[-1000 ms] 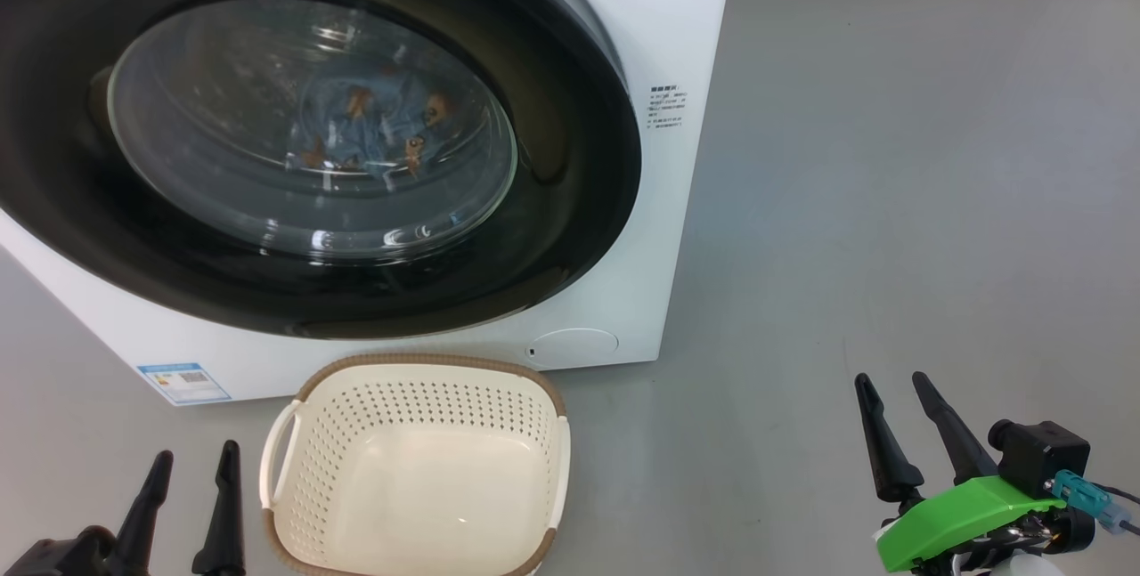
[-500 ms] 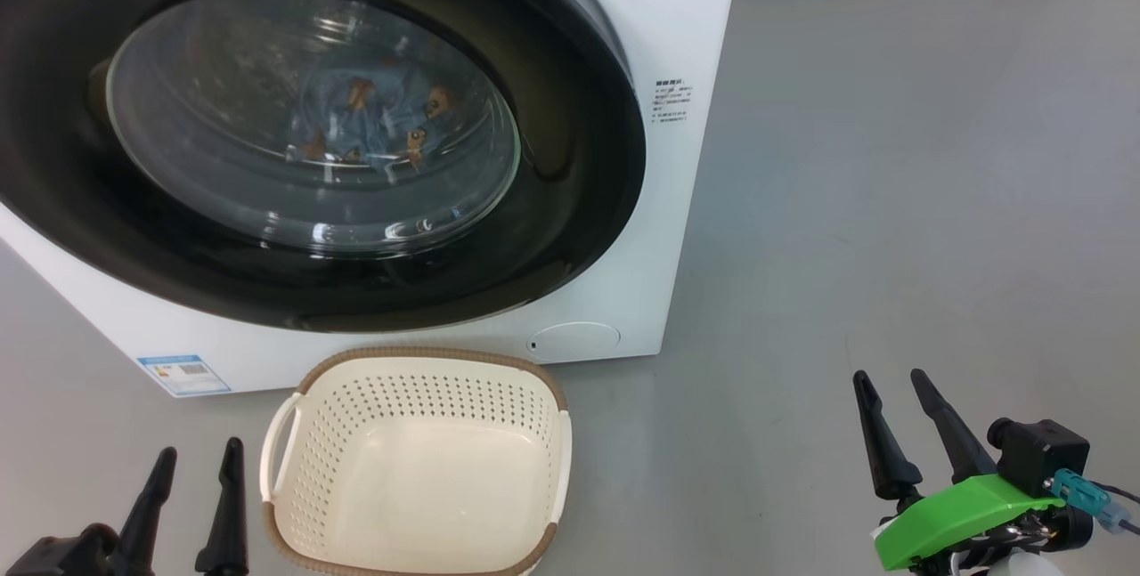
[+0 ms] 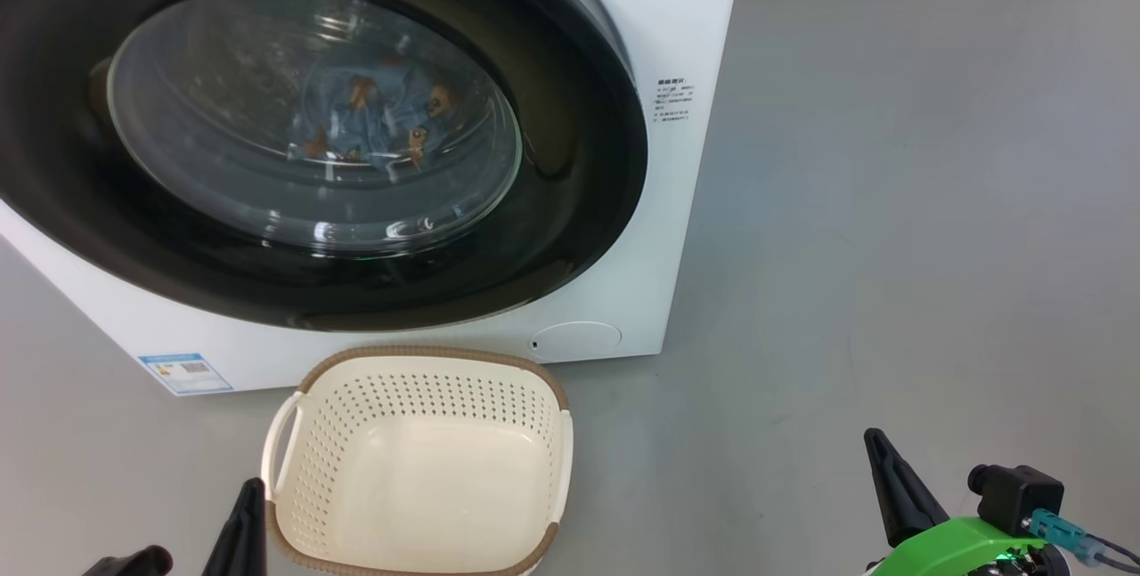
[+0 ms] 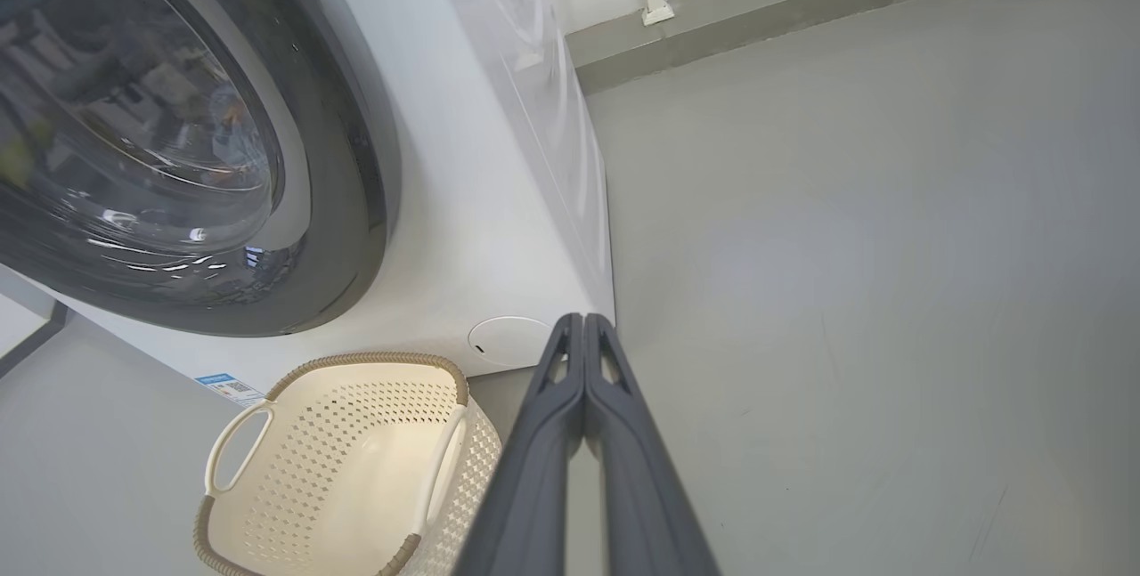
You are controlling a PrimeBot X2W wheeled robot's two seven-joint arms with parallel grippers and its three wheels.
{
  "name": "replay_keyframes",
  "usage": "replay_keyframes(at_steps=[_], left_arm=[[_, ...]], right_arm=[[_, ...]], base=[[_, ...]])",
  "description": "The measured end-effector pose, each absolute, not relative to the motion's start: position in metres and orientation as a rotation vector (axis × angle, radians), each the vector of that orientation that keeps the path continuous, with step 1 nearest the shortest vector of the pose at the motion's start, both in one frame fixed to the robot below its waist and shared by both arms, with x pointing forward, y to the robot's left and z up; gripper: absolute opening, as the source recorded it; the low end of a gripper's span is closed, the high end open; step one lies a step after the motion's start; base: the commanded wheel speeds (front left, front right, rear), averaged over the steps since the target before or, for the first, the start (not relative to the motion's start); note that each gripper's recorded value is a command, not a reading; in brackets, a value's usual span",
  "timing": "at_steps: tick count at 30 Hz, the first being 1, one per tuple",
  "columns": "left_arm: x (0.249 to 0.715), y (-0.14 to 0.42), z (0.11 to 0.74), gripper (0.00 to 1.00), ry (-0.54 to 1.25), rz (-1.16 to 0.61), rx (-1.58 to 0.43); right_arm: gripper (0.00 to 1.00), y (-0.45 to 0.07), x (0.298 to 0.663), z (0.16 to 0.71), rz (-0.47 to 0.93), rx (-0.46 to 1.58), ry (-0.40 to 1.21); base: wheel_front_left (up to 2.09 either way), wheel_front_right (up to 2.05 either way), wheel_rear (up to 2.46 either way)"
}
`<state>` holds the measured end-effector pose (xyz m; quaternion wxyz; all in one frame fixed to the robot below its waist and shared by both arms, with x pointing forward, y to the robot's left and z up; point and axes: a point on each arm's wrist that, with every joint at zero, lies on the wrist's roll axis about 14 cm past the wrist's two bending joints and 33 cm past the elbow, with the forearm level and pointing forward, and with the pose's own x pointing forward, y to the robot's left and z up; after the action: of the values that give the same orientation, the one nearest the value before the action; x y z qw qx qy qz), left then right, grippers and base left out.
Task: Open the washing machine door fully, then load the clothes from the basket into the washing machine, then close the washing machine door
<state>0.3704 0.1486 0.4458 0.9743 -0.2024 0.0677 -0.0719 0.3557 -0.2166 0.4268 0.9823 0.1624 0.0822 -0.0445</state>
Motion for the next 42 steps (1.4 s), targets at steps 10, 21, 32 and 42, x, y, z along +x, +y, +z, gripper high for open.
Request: replay_keyframes(at_steps=[10,21,32,42], left_arm=[[0.369,0.154,0.445,0.00,0.153,-0.110,-0.495],[0.368,0.162,0.444,0.00,0.163,-0.063,-0.598],[0.367,0.167,0.444,0.00,0.174,-0.031,-0.693],[0.366,0.170,0.444,0.00,0.182,-0.005,-0.783]], right_arm=[[0.00,-0.217,0.358,0.429,-0.109,0.421,0.163],[0.00,-0.221,0.361,0.435,-0.140,0.542,0.147],[0.00,-0.220,0.364,0.438,-0.148,0.638,0.143],[0.00,-0.219,0.366,0.442,-0.157,0.742,0.132]], base=[[0.00,0.00,0.00],[0.00,0.00,0.00],[0.00,0.00,0.00],[0.00,0.00,0.00]])
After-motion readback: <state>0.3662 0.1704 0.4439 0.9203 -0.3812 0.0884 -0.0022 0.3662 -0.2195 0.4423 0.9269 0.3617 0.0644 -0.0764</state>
